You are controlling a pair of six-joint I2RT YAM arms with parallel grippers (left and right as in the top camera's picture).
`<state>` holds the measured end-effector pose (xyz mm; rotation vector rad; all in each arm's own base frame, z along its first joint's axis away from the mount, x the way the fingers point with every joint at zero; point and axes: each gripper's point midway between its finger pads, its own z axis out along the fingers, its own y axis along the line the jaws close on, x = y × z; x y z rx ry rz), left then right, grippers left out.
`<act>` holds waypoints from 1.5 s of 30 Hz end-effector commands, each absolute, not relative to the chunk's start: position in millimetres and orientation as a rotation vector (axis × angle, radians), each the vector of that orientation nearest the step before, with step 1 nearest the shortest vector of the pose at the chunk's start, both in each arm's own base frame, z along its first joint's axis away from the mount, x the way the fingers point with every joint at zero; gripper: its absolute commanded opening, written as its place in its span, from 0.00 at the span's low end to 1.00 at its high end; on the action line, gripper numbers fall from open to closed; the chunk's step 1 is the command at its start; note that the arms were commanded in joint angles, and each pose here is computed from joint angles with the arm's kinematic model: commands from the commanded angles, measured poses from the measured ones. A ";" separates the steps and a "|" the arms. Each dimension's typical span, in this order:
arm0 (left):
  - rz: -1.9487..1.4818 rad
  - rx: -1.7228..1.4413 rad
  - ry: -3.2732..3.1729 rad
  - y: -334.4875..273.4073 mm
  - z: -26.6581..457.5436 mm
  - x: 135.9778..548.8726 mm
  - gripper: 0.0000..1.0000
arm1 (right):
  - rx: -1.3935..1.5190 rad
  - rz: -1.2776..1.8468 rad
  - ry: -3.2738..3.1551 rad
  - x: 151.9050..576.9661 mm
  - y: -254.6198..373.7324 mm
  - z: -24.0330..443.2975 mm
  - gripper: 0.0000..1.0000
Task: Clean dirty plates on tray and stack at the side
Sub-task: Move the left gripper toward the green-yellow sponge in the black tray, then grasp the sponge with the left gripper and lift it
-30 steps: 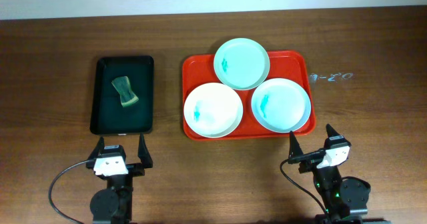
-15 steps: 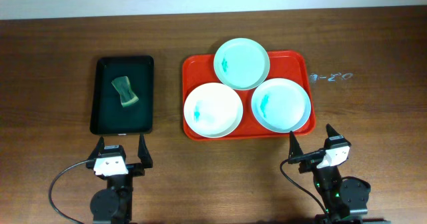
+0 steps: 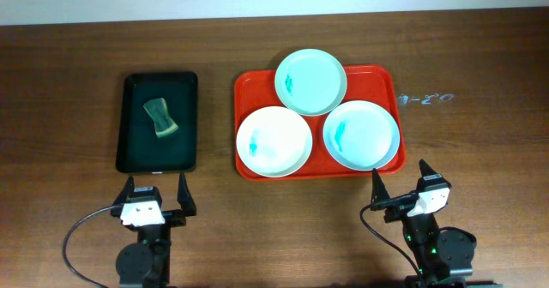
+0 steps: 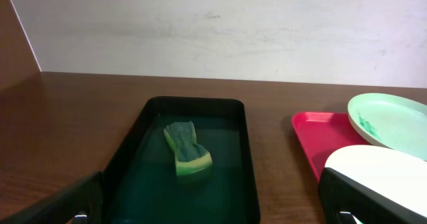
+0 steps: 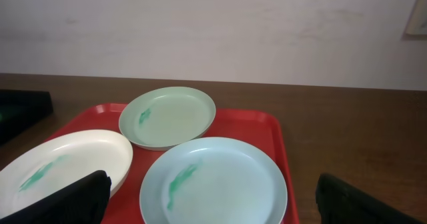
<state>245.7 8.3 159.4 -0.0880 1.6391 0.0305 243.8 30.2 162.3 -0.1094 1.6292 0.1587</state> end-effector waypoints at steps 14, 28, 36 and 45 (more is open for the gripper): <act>-0.100 0.232 0.769 -45.1 371.3 166.5 0.99 | -0.102 0.163 1.632 243.8 30.3 159.6 0.98; -0.152 0.197 1.950 -47.6 368.3 368.8 0.99 | -0.103 0.163 1.632 243.8 30.4 159.6 0.98; 0.085 -0.408 2.469 34.7 260.0 435.5 0.99 | -0.102 0.163 1.632 243.8 30.3 159.6 0.98; -0.001 -0.495 2.748 40.0 106.8 479.7 0.71 | -0.103 0.163 1.632 243.8 30.4 159.6 0.98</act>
